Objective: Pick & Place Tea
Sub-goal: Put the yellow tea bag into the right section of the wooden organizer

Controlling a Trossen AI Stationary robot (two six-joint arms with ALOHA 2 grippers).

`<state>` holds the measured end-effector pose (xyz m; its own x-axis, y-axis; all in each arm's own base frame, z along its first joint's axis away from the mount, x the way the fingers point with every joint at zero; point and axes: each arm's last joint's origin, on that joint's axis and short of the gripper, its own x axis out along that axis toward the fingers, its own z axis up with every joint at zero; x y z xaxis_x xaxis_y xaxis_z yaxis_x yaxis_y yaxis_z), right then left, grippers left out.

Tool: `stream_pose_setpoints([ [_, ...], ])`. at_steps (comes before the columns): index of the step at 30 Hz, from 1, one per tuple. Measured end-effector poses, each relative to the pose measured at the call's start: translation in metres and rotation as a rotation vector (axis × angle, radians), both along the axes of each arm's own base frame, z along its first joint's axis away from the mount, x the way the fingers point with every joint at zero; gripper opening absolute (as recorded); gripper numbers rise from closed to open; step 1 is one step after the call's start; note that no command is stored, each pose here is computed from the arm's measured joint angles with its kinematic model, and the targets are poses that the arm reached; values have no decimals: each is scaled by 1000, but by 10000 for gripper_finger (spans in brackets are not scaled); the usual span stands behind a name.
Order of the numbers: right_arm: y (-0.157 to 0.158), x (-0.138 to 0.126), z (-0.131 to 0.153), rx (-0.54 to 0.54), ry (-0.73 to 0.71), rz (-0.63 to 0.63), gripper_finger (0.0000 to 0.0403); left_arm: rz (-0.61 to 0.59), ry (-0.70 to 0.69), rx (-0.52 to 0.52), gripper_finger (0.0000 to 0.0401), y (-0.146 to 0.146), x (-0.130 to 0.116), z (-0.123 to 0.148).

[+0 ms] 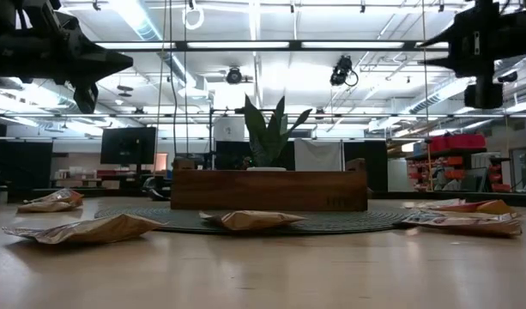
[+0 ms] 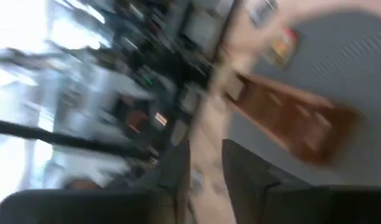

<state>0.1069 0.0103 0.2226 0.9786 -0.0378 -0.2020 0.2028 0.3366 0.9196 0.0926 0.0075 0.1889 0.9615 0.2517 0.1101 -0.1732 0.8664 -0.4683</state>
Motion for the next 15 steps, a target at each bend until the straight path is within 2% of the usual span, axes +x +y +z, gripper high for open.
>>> stream_pose_setpoints([
  [3, 3, 5, 5, 39, 207, 59, 137, -1, -4, -12, 3, 0, 0, 0],
  [5, 4, 9, 5, 67, 339, 55, 160, -2, -7, -25, 3, 0, 0, 0],
  [10, 4, 15, -9, 228, 592, -77, 214, -3, -15, -26, 3, 0, 0, 1],
  [12, 5, 16, -20, 321, 651, -150, 233, -3, -22, -26, 3, 0, 0, 1],
  [15, 5, 17, -35, 367, 711, -204, 256, -3, -43, -26, 3, 0, 0, 3],
])
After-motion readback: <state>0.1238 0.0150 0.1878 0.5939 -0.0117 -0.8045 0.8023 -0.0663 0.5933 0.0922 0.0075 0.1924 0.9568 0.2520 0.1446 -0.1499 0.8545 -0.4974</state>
